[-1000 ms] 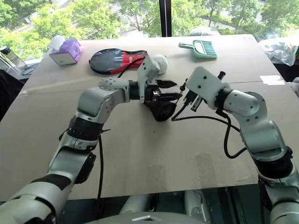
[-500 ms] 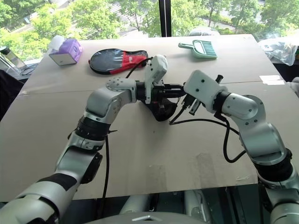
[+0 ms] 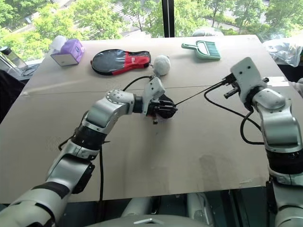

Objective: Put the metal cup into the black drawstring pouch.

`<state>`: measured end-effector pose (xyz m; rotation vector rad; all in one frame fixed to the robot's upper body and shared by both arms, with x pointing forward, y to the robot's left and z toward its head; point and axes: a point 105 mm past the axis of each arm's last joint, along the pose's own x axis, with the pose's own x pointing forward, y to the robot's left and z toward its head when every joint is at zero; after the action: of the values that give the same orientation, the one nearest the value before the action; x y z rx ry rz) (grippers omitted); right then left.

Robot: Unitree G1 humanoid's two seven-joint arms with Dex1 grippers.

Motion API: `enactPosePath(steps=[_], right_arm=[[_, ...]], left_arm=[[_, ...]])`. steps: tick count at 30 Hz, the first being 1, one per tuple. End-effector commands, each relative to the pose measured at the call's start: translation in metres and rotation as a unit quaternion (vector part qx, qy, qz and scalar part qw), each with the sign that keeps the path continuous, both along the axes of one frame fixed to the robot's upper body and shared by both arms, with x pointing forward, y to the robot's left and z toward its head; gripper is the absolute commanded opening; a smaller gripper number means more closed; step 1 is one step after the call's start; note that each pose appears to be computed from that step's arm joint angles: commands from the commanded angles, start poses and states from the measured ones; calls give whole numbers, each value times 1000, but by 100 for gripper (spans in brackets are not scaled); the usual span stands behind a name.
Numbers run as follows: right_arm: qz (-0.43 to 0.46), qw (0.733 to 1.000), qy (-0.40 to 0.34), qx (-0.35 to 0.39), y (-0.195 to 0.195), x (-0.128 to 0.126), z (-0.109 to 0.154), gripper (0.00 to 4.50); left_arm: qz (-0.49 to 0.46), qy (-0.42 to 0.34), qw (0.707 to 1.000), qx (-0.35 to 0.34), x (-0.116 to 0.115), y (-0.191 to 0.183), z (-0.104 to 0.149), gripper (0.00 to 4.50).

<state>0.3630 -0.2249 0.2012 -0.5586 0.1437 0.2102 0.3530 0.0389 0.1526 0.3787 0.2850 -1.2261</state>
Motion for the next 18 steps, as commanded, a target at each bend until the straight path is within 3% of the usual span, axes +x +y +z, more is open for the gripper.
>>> enactPosePath(steps=[1, 5, 9, 13, 15, 18], right_arm=[[-44, 998, -36, -6, -22, -2, 11, 0], [33, 999, 12, 19, 9, -10, -19, 0], [73, 995, 44, 49, 24, -22, -48, 145], [91, 986, 44, 135, 23, -47, -59, 346], [102, 984, 35, 141, 20, -69, -62, 426], [123, 977, -21, 171, 23, -94, -50, 445]], left_arm=[[17, 1, 1000, 20, 3, 12, -9, 17], [-6, 0, 1000, -9, -5, 4, -4, 17], [-32, 19, 997, -71, -18, 0, 15, 203], [-4, -6, 986, -169, -28, 10, 65, 385], [34, -37, 982, -181, -32, 30, 76, 385], [109, -80, 973, -187, -34, 63, 72, 385]])
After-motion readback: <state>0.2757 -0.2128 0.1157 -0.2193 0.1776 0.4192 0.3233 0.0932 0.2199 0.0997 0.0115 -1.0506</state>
